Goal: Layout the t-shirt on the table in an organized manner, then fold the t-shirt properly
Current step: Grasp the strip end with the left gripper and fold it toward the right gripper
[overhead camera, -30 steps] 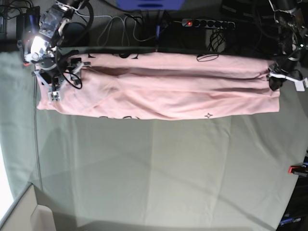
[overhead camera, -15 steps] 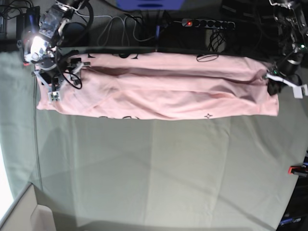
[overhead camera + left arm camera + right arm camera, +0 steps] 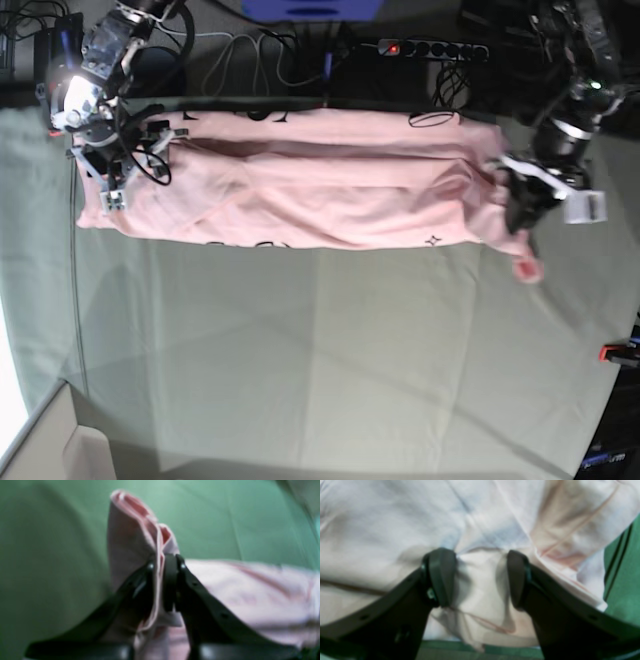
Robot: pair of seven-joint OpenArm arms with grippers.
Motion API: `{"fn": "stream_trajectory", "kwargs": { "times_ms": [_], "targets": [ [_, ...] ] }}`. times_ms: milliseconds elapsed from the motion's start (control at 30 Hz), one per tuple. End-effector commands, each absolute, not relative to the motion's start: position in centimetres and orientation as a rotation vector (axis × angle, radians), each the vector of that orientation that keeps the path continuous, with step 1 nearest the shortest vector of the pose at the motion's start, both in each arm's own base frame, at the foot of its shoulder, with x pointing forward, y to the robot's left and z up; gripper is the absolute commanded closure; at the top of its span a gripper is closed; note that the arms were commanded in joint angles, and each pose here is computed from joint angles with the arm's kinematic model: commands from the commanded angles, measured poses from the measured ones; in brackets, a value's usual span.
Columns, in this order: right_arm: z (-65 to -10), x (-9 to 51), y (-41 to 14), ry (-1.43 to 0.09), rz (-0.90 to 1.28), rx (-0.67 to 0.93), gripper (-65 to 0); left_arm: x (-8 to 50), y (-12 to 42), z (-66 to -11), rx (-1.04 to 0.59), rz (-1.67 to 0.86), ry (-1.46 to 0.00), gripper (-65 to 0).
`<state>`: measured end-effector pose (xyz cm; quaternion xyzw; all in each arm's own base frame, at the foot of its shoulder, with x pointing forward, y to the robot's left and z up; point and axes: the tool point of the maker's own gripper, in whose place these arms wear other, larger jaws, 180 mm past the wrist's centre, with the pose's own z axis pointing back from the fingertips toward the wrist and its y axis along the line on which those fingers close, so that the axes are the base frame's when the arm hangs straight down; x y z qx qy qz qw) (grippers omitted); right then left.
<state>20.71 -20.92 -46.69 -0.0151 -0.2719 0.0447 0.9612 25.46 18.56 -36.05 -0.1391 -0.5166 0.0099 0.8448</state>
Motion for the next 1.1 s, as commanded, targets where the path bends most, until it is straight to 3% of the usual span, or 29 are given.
{"fn": "stream_trajectory", "kwargs": {
  "times_ms": [0, 167, 633, 1067],
  "targets": [
    [-46.2, 21.3, -21.0, -0.573, 0.093, -0.036, -34.0, 25.8, 17.3, -35.3, -0.306, -0.031, -1.111, 0.0],
    [-46.2, 21.1, -21.0, -0.57, 0.093, -0.037, -34.0, 25.1, 11.2, -37.0, -0.344, -0.234, -1.036, 0.0],
    [-46.2, 20.9, -21.1, -0.568, 0.093, -0.038, -34.0, 24.6, 0.4, -36.4, -0.531, -0.481, -1.014, 0.0],
    [-46.2, 20.9, -21.1, -0.567, 0.094, -0.039, -34.0, 23.2, -2.7, -38.9, -0.509, -0.644, -0.938, 0.0]
  ]
}}
